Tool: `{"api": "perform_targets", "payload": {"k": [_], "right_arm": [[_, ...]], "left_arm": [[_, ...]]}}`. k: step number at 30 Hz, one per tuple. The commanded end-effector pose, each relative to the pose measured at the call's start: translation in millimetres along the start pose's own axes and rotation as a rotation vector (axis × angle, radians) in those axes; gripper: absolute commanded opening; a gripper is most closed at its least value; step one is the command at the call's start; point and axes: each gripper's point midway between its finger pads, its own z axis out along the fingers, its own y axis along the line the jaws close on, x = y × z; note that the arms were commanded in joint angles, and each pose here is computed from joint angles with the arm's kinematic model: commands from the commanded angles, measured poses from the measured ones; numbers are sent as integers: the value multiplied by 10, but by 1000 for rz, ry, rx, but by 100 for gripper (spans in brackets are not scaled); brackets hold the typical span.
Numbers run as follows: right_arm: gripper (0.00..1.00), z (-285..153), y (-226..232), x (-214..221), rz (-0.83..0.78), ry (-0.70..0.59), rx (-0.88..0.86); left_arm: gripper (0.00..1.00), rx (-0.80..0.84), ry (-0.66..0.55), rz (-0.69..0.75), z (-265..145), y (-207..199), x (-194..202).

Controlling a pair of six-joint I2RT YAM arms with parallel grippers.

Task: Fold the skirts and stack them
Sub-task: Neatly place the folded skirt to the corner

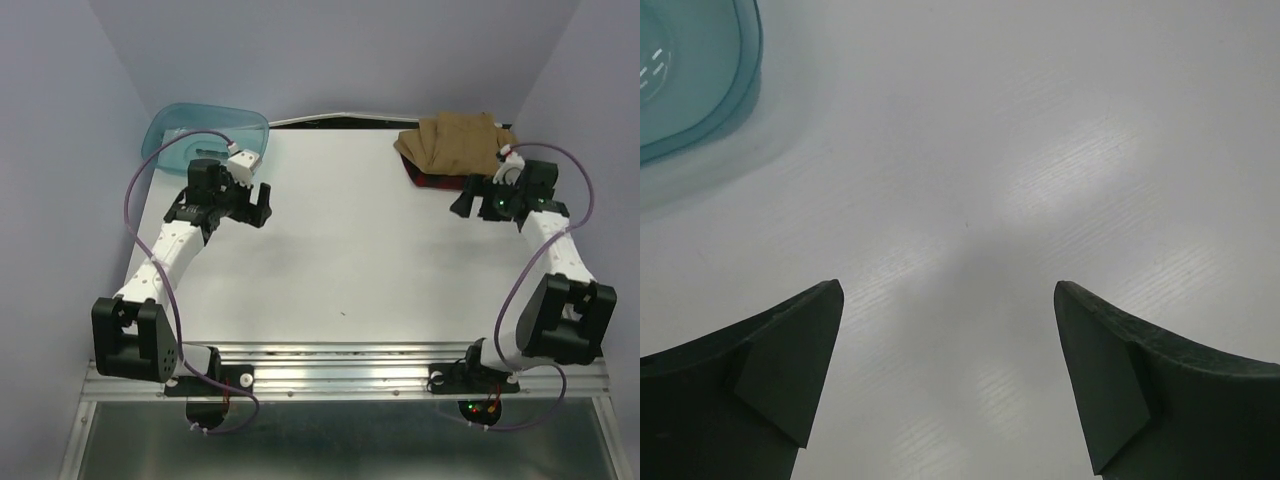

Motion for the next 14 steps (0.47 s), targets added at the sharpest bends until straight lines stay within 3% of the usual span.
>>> {"api": "perform_targets", "payload": {"k": [1,2,6,14], "right_arm": [[100,-189,329,440,-156,72,13],[100,-141,463,689,-178,118,-10],[100,-136,635,989,-214,139,-4],[100,-97,743,1072,-214,149,-23]], "left_arm": [[98,3,-9,61,-81,-72,106],[98,9,5,69,-87,-90,173],[99,41,65,100,-99,-233,465],[98,29,76,122,-110,-298,528]]}}
